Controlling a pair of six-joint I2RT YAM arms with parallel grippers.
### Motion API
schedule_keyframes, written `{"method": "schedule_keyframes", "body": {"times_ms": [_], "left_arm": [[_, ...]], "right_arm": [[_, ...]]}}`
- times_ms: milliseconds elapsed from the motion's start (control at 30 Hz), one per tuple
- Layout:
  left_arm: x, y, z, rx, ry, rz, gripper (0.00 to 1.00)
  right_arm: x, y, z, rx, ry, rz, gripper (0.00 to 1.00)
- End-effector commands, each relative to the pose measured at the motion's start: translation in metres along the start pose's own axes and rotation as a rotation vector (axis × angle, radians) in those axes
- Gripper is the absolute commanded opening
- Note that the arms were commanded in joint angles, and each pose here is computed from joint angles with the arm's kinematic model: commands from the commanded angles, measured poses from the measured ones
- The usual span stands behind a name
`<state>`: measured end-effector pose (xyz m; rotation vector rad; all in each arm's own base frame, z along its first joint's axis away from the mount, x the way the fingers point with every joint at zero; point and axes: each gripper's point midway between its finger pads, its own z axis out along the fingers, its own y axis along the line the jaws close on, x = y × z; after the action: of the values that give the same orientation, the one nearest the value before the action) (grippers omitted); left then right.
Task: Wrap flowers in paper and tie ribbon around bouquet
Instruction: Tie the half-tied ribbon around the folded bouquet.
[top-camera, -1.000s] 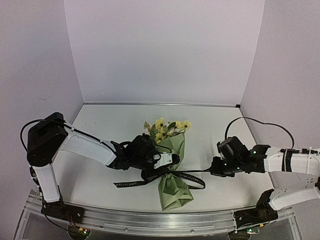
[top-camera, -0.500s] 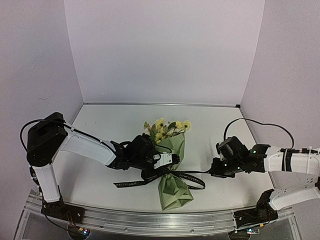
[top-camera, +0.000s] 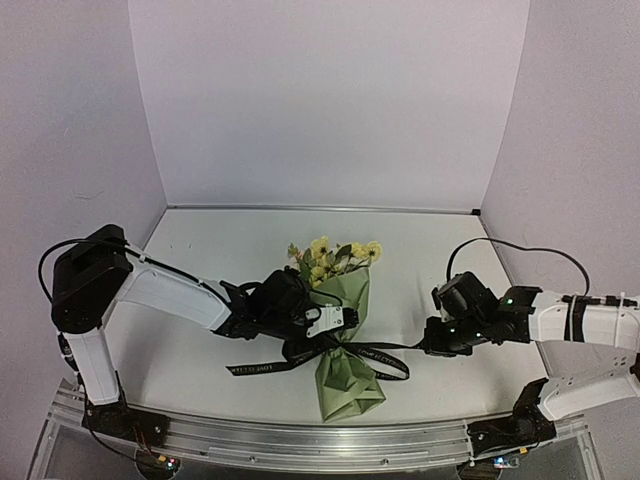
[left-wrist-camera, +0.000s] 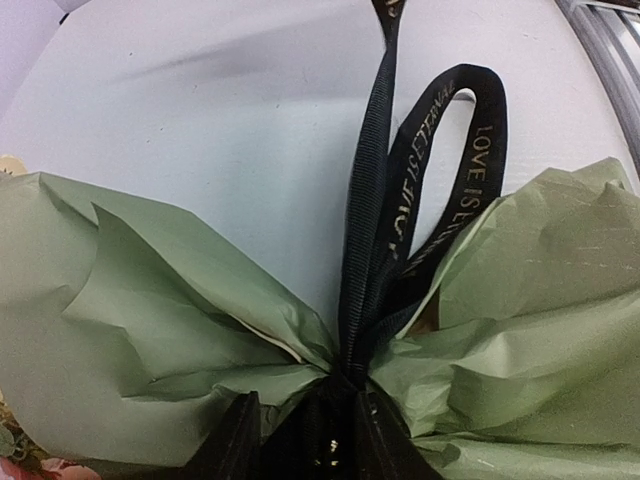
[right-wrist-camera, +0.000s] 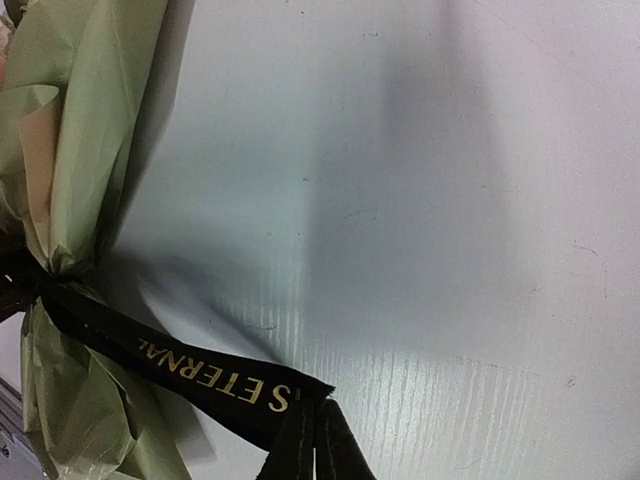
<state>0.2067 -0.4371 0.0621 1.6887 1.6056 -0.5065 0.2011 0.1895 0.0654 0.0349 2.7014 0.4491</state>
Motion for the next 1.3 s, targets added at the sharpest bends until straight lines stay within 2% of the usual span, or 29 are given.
{"method": "schedule_keyframes", "body": {"times_ms": [0, 133, 267, 367, 467, 633, 833, 1100, 1267], "left_arm": [[-0.019, 0.012, -0.019, -0.040, -0.010, -0.058, 0.41], [-0.041, 0.026, -0.039, -0.100, -0.064, -0.130, 0.50], [-0.061, 0.042, -0.064, -0.166, -0.125, -0.225, 0.60], [-0.064, 0.058, -0.085, -0.232, -0.161, -0.359, 0.62], [-0.049, 0.076, -0.106, -0.331, -0.164, -0.541, 0.64], [-0.008, 0.079, -0.131, -0.426, -0.140, -0.828, 0.65], [0.049, 0.065, -0.144, -0.520, -0.098, -1.144, 0.66], [0.072, 0.058, -0.123, -0.495, -0.065, -1.280, 0.68], [0.073, 0.052, -0.113, -0.459, -0.053, -1.285, 0.66]], "right_arm": [[-0.011, 0.007, -0.014, -0.008, -0.017, -0.021, 0.15], [-0.010, 0.002, -0.018, 0.005, -0.027, -0.038, 0.35], [-0.009, 0.000, -0.021, -0.001, -0.034, -0.073, 0.46], [-0.008, 0.004, -0.025, -0.025, -0.032, -0.111, 0.48], [-0.001, 0.011, -0.027, -0.052, -0.010, -0.153, 0.48], [0.014, 0.025, -0.022, -0.071, 0.022, -0.302, 0.48], [0.023, 0.038, -0.012, -0.090, 0.063, -0.376, 0.47], [0.026, 0.050, -0.006, -0.110, 0.091, -0.395, 0.47], [0.019, 0.060, -0.014, -0.132, 0.077, -0.399, 0.46]]}}
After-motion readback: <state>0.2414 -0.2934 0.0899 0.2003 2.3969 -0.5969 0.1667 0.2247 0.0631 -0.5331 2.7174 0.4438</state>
